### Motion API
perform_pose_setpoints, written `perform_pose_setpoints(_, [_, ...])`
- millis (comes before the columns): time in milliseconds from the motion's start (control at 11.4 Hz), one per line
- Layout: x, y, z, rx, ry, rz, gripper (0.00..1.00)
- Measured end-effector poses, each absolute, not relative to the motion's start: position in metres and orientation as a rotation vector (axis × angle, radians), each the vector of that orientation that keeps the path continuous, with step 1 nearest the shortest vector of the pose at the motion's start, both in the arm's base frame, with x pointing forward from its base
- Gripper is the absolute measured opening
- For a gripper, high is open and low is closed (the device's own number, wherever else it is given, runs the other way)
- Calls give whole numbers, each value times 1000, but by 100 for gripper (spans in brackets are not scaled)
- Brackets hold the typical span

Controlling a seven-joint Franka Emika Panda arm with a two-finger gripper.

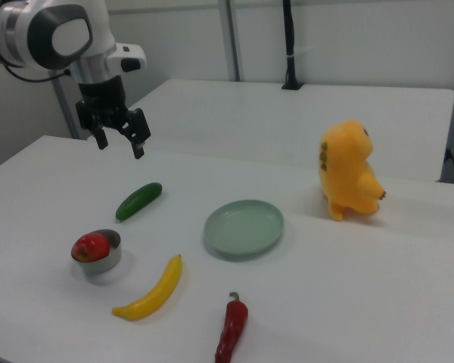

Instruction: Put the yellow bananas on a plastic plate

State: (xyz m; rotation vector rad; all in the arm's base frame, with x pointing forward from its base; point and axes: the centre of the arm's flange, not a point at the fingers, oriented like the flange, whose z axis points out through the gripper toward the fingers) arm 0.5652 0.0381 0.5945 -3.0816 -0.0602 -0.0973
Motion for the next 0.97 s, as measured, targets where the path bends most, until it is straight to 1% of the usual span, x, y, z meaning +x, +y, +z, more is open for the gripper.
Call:
perform_pose_setpoints(440, [560, 36, 533, -3115, -83, 96, 100])
perform_pose_setpoints(792, [546, 31, 474, -3151, -114, 290, 100])
perform_pose_setpoints(968, [540, 27, 438, -3177, -140, 355, 100])
